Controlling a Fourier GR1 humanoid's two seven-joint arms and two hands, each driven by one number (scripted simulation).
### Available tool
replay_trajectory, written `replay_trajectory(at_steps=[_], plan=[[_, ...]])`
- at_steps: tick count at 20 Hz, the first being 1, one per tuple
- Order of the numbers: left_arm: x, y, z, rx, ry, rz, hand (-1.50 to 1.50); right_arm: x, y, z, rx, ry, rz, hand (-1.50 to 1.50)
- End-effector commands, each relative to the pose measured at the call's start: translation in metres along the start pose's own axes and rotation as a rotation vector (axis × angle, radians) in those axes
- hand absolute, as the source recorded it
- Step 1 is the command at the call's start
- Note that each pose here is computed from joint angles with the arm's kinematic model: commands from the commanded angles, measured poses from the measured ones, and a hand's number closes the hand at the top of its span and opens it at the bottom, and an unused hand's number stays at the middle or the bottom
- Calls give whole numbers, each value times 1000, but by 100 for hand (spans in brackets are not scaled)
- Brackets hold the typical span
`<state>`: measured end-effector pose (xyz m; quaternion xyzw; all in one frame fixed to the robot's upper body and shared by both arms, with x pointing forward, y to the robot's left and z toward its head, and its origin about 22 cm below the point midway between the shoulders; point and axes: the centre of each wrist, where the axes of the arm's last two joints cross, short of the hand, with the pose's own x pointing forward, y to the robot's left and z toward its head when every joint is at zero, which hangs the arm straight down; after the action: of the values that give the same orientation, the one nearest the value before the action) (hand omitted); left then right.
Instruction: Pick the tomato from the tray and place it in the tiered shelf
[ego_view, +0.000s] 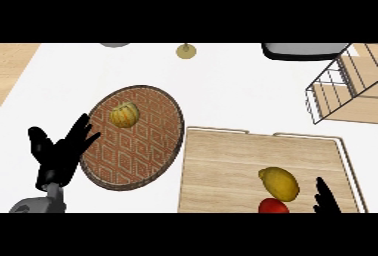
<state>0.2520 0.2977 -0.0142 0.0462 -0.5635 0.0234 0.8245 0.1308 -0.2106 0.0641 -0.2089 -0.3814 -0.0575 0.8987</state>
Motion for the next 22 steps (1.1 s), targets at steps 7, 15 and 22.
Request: replay_trajectory(at_steps=[7, 15, 22], plan=[[-3, -1, -3, -19, 75, -9, 0, -17, 34, -39, -48, 27, 0, -150], [2, -5, 14, -8, 81, -1, 0, -3, 41, -53, -59, -22, -34, -150], [-16, -13, -5, 12, 84, -13, 0, -2, 54, -42, 129, -149, 98, 150]])
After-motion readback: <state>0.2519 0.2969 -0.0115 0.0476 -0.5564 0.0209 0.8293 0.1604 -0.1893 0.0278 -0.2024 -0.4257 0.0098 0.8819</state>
